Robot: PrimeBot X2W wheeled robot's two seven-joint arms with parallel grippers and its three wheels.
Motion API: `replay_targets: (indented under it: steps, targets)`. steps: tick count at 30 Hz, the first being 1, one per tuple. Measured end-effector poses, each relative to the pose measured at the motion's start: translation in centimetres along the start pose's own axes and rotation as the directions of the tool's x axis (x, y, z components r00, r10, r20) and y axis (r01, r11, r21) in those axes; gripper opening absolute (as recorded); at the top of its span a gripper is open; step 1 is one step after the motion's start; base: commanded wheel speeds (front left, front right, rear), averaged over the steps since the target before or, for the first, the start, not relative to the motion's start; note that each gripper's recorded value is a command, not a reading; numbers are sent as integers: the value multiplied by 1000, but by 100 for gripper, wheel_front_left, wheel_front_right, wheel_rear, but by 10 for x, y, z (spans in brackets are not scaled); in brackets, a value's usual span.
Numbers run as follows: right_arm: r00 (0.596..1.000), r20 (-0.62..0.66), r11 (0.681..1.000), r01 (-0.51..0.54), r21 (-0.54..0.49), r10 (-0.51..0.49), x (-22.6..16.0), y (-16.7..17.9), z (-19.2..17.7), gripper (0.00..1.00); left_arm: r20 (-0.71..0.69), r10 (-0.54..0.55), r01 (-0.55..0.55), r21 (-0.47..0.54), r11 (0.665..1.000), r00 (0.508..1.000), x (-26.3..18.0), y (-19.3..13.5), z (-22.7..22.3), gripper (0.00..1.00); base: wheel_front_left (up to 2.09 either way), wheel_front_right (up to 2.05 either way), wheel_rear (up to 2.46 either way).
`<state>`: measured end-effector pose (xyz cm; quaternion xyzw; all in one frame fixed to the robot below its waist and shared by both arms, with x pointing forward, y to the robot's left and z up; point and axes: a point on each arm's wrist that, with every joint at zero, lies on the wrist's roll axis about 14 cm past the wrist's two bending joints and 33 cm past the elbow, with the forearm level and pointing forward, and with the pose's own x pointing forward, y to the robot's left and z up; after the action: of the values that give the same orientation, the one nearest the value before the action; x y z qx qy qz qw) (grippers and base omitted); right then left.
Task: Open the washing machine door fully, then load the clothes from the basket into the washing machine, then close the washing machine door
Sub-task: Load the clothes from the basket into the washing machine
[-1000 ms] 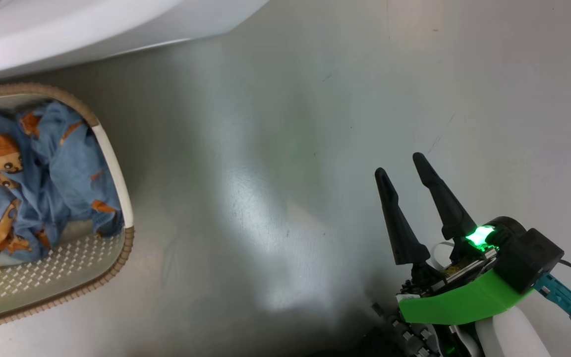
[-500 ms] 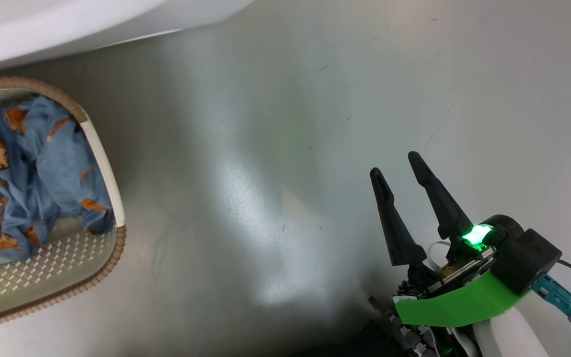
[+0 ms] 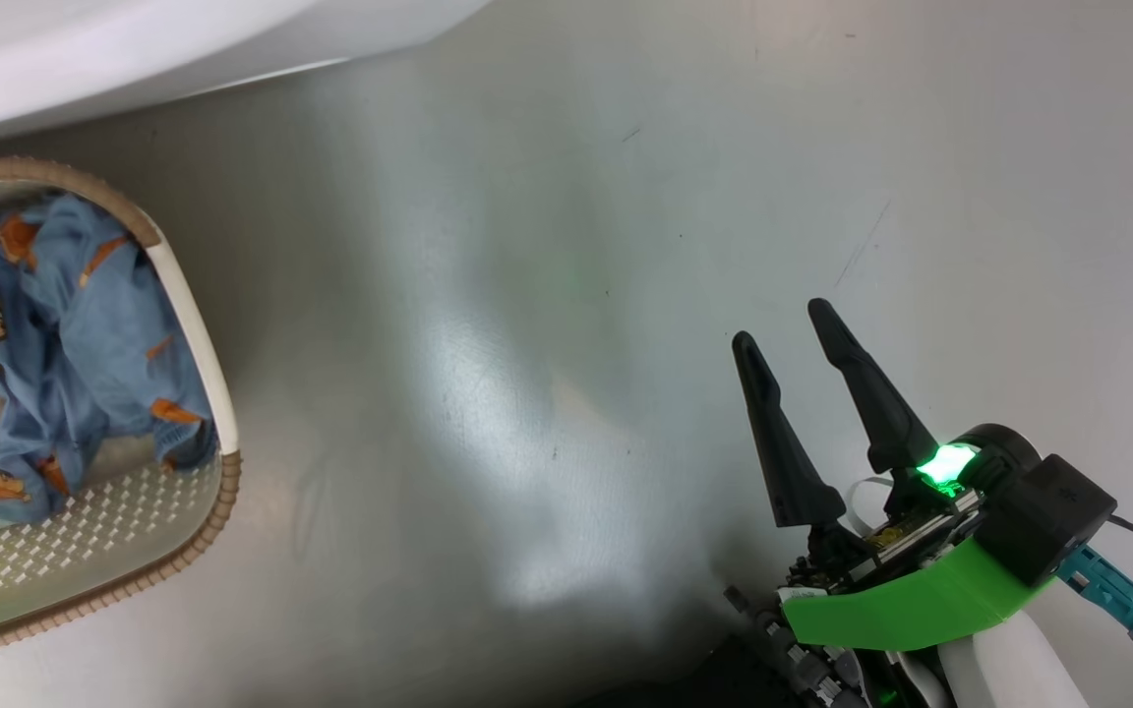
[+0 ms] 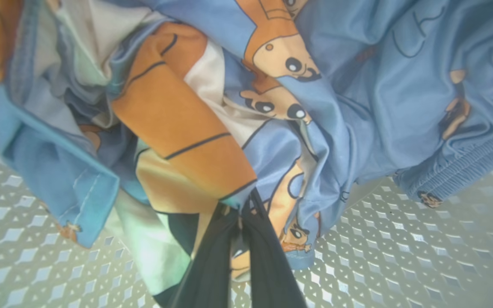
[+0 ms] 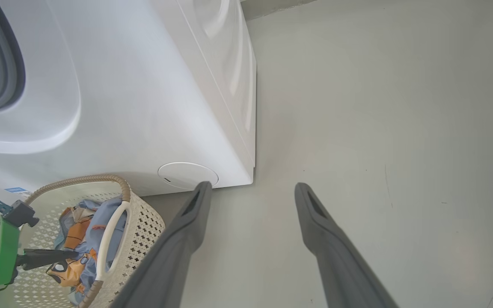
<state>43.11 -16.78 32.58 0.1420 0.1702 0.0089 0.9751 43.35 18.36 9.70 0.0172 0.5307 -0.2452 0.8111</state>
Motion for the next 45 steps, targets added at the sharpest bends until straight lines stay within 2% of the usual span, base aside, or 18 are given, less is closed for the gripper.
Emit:
replay_targets:
  steps: [10,20,26,40,45]
  targets:
    - [1000,19,1000,-13,5,13,2,4,5,100,41,14,-12,-40,999,999,-8,0,15,0,0,0,0]
    - [998,58,1000,-29,-1,29,2,10,20,100,225,41,-8,-147,989,974,-34,-7,70,0,0,0,0]
    - [995,90,999,-44,-24,46,-3,15,34,100,305,58,0,-187,982,951,-63,-19,82,0,0,0,0]
    - [986,149,995,-67,-71,77,-38,31,64,100,521,127,21,-267,963,844,-148,-51,112,0,0,0,0]
    - [982,169,995,-73,-72,85,-54,36,72,100,603,161,18,-280,960,781,-183,-56,125,0,0,0,0]
